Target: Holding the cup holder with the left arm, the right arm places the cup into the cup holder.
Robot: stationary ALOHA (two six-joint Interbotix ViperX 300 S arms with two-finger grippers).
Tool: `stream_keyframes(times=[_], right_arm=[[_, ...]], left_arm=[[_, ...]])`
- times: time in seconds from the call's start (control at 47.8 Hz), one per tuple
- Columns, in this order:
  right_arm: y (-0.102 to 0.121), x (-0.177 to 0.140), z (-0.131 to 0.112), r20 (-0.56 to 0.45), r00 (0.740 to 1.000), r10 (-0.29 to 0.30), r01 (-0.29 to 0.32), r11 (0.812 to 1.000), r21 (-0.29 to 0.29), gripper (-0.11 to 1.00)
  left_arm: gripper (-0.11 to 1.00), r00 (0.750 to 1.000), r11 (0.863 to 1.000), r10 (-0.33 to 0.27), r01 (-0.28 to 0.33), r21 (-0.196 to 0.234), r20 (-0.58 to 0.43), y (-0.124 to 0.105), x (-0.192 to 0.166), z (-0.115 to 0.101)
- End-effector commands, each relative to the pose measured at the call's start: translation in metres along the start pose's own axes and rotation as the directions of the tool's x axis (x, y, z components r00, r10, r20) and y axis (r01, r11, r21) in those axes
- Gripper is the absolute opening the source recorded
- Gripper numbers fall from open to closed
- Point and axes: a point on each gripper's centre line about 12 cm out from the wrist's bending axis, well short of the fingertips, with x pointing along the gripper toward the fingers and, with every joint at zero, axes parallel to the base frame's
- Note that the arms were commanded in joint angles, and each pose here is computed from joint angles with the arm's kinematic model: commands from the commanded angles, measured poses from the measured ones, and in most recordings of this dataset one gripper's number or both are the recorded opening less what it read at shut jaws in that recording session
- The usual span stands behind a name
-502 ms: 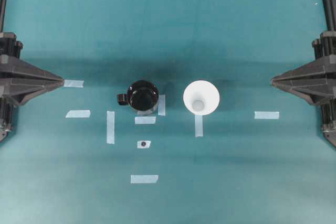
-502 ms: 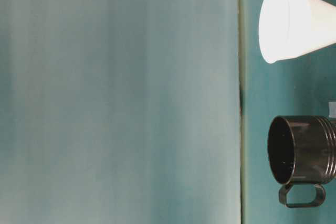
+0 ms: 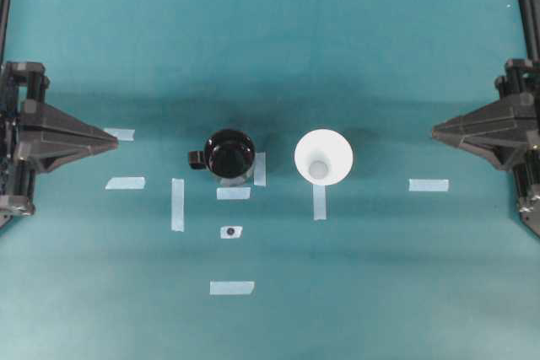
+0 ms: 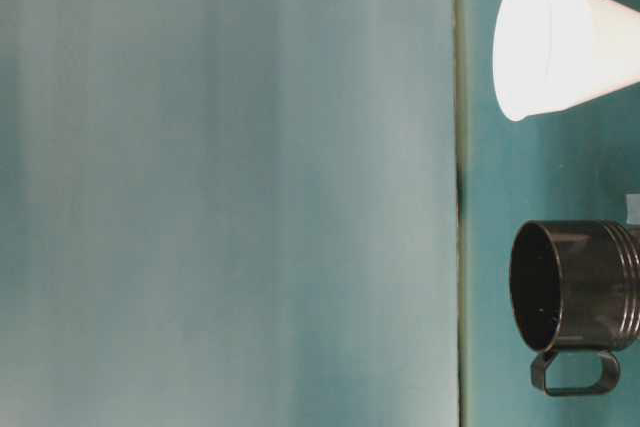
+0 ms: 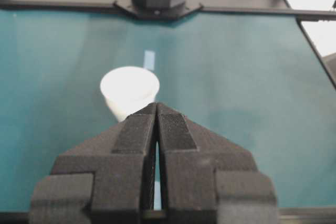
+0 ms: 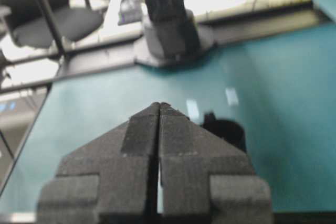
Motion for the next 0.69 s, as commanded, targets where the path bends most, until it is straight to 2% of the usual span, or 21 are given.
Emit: stream_keyframes(times=[0.0, 0.146, 0.439, 0.669], right_arm=[[0.002, 0.005, 0.011, -0.017, 1.000, -0.003, 0.003, 1.000, 0.011, 0.00], [0.001, 0.009, 0.012, -0.077, 0.997, -0.025, 0.026, 1.000, 0.013, 0.00], [-0.006, 0.021, 0.005, -0.188, 0.980, -0.068, 0.072, 0.997, 0.014, 0.00], [-0.010, 0.042, 0.001, -0.307, 0.946, -0.102, 0.109, 0.994, 0.006, 0.00]], left_arm=[[0.03, 1.000, 1.000, -0.002, 0.002, 0.000, 0.009, 0.000, 0.003, 0.008], [0.03, 1.000, 1.000, -0.001, 0.001, 0.002, -0.025, 0.000, 0.007, 0.005], [0.03, 0.988, 1.000, 0.002, -0.001, 0.005, -0.154, 0.000, 0.021, -0.006], [0.03, 0.972, 1.000, 0.004, -0.001, 0.013, -0.237, 0.000, 0.032, -0.014]])
